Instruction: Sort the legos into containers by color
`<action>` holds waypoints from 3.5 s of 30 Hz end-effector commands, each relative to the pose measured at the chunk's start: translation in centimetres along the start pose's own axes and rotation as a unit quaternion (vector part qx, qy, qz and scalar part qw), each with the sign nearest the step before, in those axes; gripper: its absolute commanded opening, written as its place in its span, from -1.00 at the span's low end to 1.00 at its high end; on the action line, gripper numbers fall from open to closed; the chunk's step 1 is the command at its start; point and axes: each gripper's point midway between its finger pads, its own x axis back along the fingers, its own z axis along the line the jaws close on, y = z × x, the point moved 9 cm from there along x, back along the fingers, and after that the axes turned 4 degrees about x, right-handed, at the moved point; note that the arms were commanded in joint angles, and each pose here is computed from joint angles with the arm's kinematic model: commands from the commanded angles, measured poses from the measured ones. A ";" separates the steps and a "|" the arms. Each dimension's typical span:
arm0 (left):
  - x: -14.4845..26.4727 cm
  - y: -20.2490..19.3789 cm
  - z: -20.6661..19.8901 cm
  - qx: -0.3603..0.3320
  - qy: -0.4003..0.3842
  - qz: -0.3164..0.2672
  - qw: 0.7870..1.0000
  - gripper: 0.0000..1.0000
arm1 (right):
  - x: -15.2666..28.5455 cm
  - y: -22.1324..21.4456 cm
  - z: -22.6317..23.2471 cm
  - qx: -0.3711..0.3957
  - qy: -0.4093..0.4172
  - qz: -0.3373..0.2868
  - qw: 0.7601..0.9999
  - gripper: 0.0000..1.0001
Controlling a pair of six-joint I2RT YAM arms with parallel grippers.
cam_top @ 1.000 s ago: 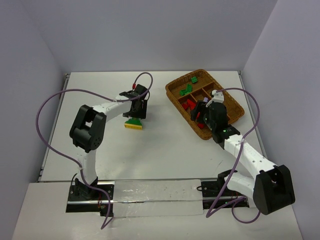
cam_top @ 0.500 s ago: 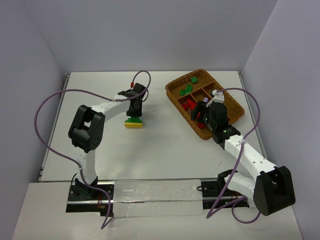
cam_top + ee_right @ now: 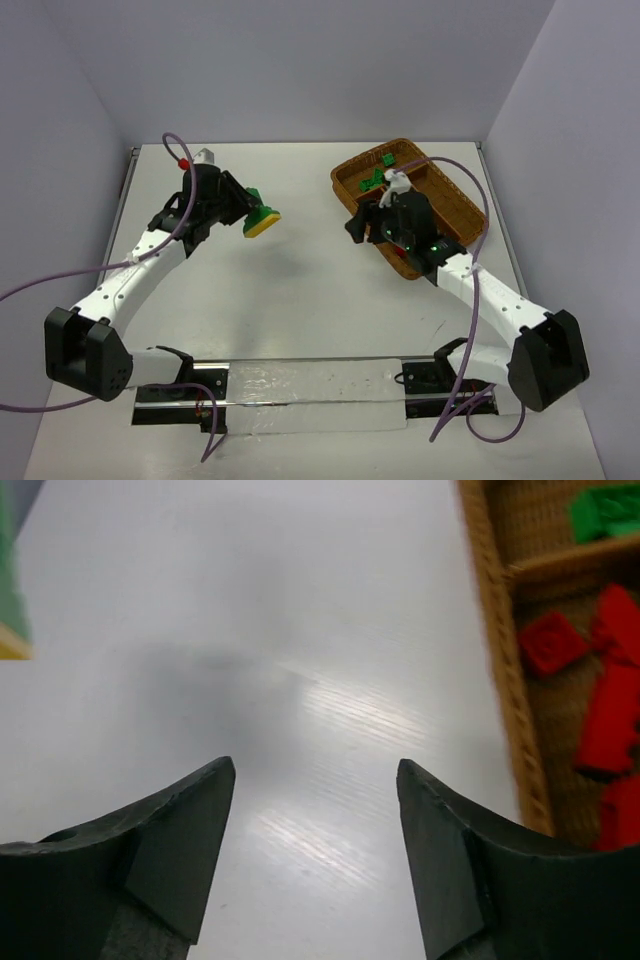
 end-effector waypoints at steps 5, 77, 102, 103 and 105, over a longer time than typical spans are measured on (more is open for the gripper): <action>1.0 0.2 -0.9 0.045 -0.018 -0.014 0.999 -1.00 | -1.9 3.5 10.7 0.025 0.172 -0.029 0.984 0.59; -7.5 -9.2 7.9 -0.150 0.256 0.118 0.948 -0.03 | 0.0 -3.7 2.7 -0.015 0.019 -0.011 1.000 -1.00; 5.1 1.3 3.7 -0.123 0.115 0.004 0.986 0.53 | -9.5 -3.7 7.9 -0.001 0.241 0.323 0.915 -1.00; 5.0 1.0 3.8 -0.120 0.110 0.011 0.987 0.53 | -9.9 -4.0 7.8 0.000 0.234 0.332 0.914 -1.00; 4.7 0.4 4.2 -0.116 0.108 0.022 0.987 0.53 | -10.6 -4.5 7.5 0.001 0.223 0.350 0.910 -1.00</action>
